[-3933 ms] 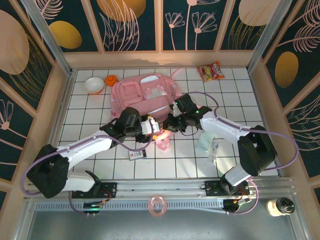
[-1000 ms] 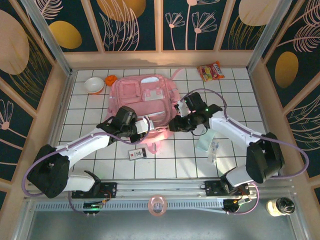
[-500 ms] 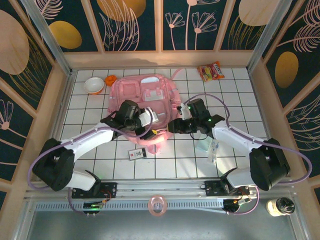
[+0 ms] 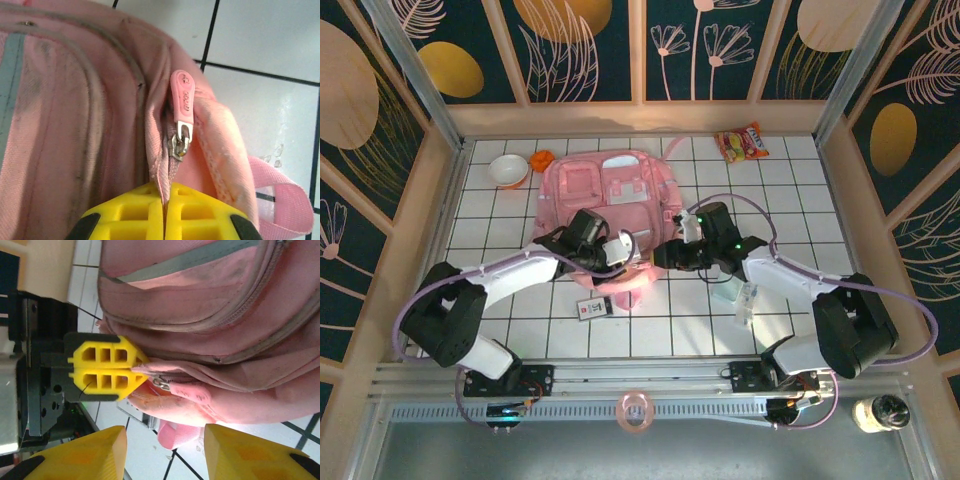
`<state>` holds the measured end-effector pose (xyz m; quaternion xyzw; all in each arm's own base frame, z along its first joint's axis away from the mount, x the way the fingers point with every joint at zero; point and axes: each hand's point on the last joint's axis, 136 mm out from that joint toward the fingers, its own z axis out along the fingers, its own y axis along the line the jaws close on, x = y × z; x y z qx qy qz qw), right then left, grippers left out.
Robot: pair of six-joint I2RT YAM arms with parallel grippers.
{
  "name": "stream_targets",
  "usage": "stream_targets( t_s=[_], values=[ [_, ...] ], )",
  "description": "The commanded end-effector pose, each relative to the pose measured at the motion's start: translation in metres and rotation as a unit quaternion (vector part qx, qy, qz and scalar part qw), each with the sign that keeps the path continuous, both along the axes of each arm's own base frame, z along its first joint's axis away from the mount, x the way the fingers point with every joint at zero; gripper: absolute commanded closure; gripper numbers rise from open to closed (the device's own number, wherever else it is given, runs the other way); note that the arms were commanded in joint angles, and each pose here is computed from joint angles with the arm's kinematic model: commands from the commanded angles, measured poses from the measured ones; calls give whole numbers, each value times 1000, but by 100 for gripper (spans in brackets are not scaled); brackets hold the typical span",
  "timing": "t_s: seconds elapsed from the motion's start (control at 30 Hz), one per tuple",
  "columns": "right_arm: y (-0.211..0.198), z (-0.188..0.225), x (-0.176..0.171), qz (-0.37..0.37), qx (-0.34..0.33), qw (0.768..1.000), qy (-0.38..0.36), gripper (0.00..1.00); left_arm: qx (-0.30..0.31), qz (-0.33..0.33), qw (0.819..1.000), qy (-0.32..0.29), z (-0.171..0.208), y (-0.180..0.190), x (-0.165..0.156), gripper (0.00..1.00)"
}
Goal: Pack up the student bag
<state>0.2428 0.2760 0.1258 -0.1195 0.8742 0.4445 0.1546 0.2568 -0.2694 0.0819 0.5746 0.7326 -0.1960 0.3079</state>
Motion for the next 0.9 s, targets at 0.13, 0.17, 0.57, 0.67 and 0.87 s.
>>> stream_targets(
  t_s=[0.13,0.17,0.57,0.67,0.87],
  values=[
    [-3,23,-2,10,66,997,-35,55,-179,-27,979,-94,68,-16,-18,100],
    [-4,22,-3,12,66,997,-33,55,-178,-29,979,-92,67,-16,-19,100],
    [16,23,-14,68,85,992,-64,51,-201,-48,975,-78,78,-24,-22,100],
    [22,19,-17,78,75,992,-62,51,-204,-48,975,-79,81,-25,-21,100],
    [31,19,-24,99,78,990,-59,57,-206,-46,974,-80,82,-26,-20,100]
  ],
)
